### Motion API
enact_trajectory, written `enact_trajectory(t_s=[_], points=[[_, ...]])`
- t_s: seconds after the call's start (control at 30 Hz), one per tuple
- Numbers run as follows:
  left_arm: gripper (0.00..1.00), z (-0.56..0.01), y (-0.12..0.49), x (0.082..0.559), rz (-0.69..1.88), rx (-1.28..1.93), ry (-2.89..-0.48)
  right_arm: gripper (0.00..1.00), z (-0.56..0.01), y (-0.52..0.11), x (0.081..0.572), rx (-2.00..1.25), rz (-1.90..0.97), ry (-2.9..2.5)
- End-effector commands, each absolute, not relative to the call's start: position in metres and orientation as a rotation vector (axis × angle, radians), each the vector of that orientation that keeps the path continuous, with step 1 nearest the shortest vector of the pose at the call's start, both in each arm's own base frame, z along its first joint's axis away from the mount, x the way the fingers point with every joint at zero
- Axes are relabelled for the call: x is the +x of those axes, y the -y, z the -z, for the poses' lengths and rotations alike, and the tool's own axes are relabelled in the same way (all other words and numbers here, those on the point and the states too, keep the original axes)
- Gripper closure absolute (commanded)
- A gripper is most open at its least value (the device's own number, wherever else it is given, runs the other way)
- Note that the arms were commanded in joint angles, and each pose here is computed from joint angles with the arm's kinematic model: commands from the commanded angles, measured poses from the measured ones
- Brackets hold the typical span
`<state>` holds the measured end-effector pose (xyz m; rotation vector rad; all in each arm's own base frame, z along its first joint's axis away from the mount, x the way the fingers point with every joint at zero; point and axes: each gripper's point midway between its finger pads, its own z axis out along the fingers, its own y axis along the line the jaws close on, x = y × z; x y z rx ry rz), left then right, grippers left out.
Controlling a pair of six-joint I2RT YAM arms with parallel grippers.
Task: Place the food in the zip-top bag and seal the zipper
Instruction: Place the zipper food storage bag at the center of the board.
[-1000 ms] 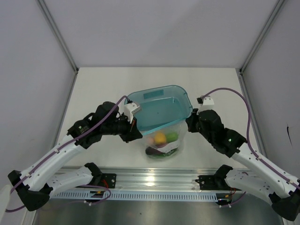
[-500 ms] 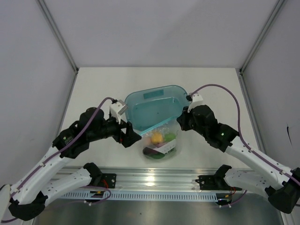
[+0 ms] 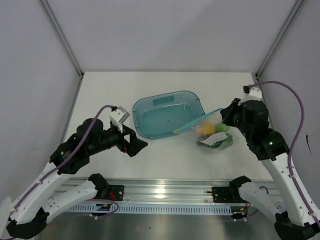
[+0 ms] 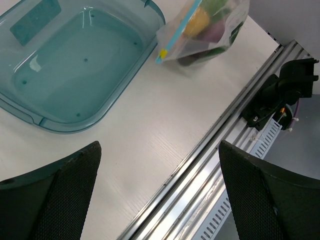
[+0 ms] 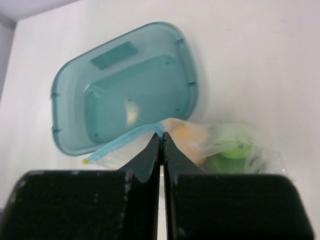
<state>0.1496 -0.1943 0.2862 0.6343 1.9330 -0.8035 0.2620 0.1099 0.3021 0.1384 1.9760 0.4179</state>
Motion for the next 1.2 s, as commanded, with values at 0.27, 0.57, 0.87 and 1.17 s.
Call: enact_trajectory(t_s=[0.27,0.57,0.87,1.17], points=[[0.01,-0.291,0.21,0.148,0.878,0.677,-1.896,1.0,-0.234,0.021,0.284,0.654,-0.341,-2.092],[0.0,-0.285,0.216,0.147,0.907,0.697,-1.904,1.0,-0.205,0.085,0.316,0.936,-0.292,-2.049],[0.0,-0.284,0.224,0.142,0.966,0.729,-1.903,1.0,-0.182,0.146,0.344,1.138,-0.22,-1.929],[0.01,-0.28,0.229,0.136,1.026,0.719,-1.898,0.32,-0.178,0.146,0.361,1.102,-0.227,-1.947]])
